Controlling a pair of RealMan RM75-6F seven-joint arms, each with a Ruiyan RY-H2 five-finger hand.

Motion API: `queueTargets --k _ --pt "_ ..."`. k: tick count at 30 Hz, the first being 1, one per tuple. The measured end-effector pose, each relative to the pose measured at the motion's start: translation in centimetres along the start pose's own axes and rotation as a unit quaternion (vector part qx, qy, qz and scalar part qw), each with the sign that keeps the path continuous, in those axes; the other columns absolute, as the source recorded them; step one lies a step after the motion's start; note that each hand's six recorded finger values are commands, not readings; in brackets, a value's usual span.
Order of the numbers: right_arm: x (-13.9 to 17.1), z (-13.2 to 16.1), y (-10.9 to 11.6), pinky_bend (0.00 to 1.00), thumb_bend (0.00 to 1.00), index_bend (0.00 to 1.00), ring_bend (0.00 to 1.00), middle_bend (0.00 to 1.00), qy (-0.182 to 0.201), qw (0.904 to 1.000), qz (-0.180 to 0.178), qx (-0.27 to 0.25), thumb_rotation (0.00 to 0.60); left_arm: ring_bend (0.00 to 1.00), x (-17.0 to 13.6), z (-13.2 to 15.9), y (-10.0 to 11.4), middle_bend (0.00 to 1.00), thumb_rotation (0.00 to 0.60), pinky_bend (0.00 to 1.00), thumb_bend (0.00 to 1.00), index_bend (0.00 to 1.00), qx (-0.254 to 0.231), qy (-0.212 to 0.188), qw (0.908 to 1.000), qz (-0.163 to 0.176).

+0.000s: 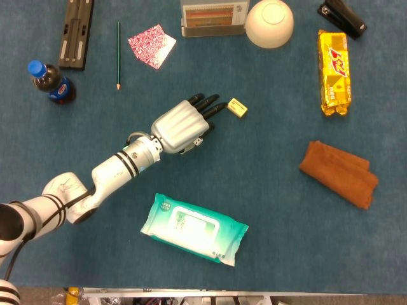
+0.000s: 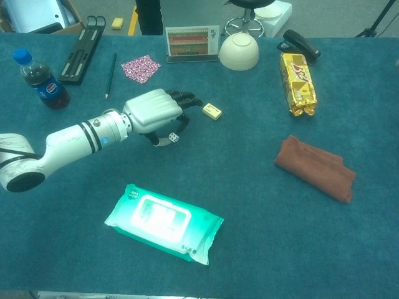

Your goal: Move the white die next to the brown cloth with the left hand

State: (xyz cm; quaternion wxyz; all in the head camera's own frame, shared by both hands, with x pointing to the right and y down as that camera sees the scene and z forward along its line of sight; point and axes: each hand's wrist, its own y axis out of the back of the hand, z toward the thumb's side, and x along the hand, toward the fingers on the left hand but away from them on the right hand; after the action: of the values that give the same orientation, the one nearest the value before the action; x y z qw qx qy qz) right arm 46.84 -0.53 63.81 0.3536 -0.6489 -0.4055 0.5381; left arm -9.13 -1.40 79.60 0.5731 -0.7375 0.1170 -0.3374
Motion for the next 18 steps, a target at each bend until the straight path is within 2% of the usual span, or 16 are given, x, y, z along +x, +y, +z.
queueTargets --k 9,18 --pt "-0.1 0.0 -0.3 0.39 0.01 0.38 0.28 0.36 0.0 1.0 0.001 -0.005 0.6 0.01 -1.5 -0.2 1.6 0.08 0.6 0.17 0.26 0.54 -0.009 0.002 0.9997 0.023" --pt "-0.1 0.1 -0.4 0.39 0.01 0.38 0.28 0.36 0.002 1.0 -0.001 -0.008 0.6 0.01 -3.1 -1.7 3.2 0.08 0.6 0.18 0.26 0.54 -0.01 0.025 0.9987 0.043"
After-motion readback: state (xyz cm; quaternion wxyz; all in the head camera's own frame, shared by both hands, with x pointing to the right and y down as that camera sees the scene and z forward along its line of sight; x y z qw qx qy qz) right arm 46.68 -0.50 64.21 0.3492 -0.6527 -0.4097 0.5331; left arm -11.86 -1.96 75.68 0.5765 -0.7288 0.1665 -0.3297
